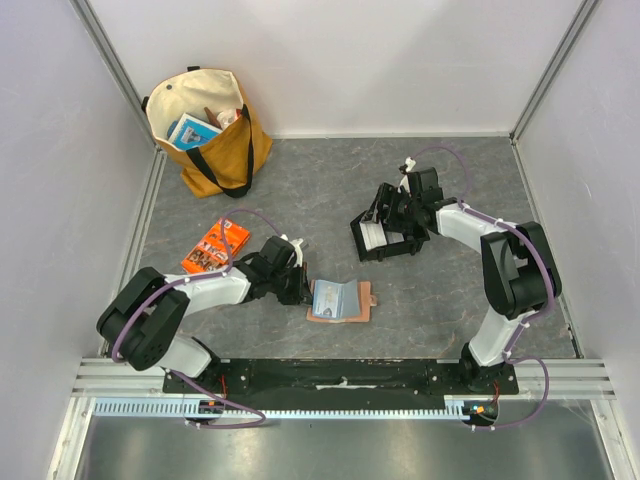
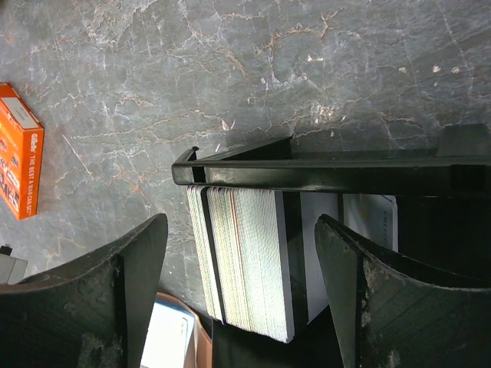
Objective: Put the credit cards into the card holder
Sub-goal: Pick up the credit card from the storage box.
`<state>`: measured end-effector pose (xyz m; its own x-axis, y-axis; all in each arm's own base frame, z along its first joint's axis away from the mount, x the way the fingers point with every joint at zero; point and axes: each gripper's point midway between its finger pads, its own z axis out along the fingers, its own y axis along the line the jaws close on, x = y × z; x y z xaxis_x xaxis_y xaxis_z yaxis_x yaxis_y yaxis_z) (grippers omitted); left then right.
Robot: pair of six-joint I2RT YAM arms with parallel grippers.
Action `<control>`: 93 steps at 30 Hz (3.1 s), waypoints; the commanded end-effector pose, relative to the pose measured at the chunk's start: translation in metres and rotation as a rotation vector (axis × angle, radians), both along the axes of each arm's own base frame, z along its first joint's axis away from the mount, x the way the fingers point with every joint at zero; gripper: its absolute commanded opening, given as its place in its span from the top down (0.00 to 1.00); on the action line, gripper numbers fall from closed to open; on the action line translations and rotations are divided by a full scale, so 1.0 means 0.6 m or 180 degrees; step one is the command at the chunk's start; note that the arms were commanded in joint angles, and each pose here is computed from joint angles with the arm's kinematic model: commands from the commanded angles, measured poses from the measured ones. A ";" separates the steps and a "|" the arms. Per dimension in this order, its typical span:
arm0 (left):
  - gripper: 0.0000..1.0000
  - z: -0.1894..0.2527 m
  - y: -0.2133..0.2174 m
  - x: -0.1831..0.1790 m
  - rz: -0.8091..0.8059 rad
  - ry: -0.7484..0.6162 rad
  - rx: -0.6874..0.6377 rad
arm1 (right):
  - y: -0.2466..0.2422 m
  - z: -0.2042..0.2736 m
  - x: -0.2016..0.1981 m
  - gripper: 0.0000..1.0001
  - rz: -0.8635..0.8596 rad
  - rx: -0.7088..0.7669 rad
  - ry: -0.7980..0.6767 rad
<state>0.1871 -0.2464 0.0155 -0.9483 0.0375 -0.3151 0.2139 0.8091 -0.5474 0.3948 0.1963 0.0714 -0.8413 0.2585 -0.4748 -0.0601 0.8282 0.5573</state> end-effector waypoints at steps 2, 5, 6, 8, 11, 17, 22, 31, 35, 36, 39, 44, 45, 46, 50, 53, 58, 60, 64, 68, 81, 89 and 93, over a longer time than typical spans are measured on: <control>0.98 -0.021 0.015 -0.007 -0.0096 0.0036 0.0213 | 0.014 0.014 0.001 0.16 0.0134 0.0153 -0.0060; 0.98 -0.020 0.016 -0.007 -0.0086 0.0039 0.0214 | 0.020 0.025 0.001 0.20 0.0174 0.0225 -0.0078; 0.98 -0.019 0.015 -0.007 -0.0082 0.0038 0.0210 | 0.020 0.031 0.002 0.22 0.0172 0.0235 -0.0103; 0.98 -0.019 0.015 -0.007 -0.0084 0.0032 0.0210 | 0.021 0.040 0.003 0.23 0.0174 0.0249 -0.0133; 0.98 -0.020 0.015 -0.006 -0.0079 0.0036 0.0213 | 0.023 0.049 0.004 0.28 0.0185 0.0268 -0.0163; 0.98 -0.019 0.014 -0.005 -0.0086 0.0032 0.0208 | 0.021 0.051 0.003 0.31 0.0180 0.0258 -0.0153; 0.98 -0.020 0.014 -0.007 -0.0101 0.0032 0.0210 | 0.012 0.042 0.000 0.39 0.0141 0.0170 -0.0135; 0.98 -0.021 0.014 -0.008 -0.0107 0.0041 0.0206 | 0.003 0.037 0.000 0.46 0.0115 0.0140 -0.0113; 0.98 -0.019 0.015 -0.007 -0.0084 0.0021 0.0192 | 0.003 0.031 -0.003 0.47 0.0136 0.0138 -0.0073; 0.98 -0.015 0.012 -0.006 -0.0084 0.0007 0.0159 | 0.002 0.031 -0.003 0.48 0.0128 0.0138 -0.0062; 0.98 -0.013 0.010 -0.005 -0.0094 0.0009 0.0140 | -0.002 0.030 -0.006 0.48 0.0128 0.0123 -0.0068; 0.98 -0.020 0.013 -0.008 -0.0095 0.0042 0.0197 | -0.003 0.023 -0.009 0.48 0.0156 0.0135 -0.0037; 0.98 -0.020 0.015 -0.008 -0.0083 0.0042 0.0199 | -0.003 0.023 -0.010 0.48 0.0163 0.0135 -0.0034; 0.98 -0.022 0.015 -0.010 -0.0081 0.0059 0.0206 | -0.002 0.023 -0.010 0.48 0.0168 0.0135 -0.0034; 0.98 -0.022 0.016 -0.008 -0.0058 0.0054 0.0213 | -0.002 0.023 -0.008 0.50 0.0181 0.0147 -0.0035; 0.98 -0.023 0.018 -0.009 -0.0057 0.0054 0.0226 | -0.001 0.027 -0.007 0.50 0.0188 0.0157 -0.0048; 0.98 -0.024 0.020 -0.011 -0.0055 0.0063 0.0239 | -0.003 0.029 -0.007 0.53 0.0182 0.0188 -0.0047; 0.98 -0.026 0.022 -0.012 -0.0052 0.0069 0.0252 | -0.003 0.032 -0.006 0.55 0.0187 0.0200 -0.0054; 0.98 -0.025 0.022 -0.011 -0.0053 0.0053 0.0247 | -0.002 0.032 -0.010 0.56 0.0195 0.0201 -0.0043; 0.98 -0.025 0.021 -0.012 -0.0060 0.0055 0.0244 | -0.002 0.033 -0.010 0.63 0.0199 0.0206 -0.0047; 0.98 -0.025 0.022 -0.010 -0.0050 0.0054 0.0254 | -0.004 0.032 -0.008 0.67 0.0203 0.0217 -0.0044; 0.98 -0.021 0.017 -0.007 -0.0050 0.0046 0.0223 | -0.012 0.032 -0.010 0.70 0.0184 0.0207 -0.0045; 0.98 -0.026 0.018 -0.009 -0.0059 0.0069 0.0236 | -0.013 0.030 -0.012 0.74 0.0194 0.0225 -0.0026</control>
<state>0.1879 -0.2476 0.0155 -0.9489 0.0391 -0.3130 0.2144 0.8080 -0.5488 0.3897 0.1873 0.0723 -0.8645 0.2471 -0.4378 -0.0728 0.8001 0.5954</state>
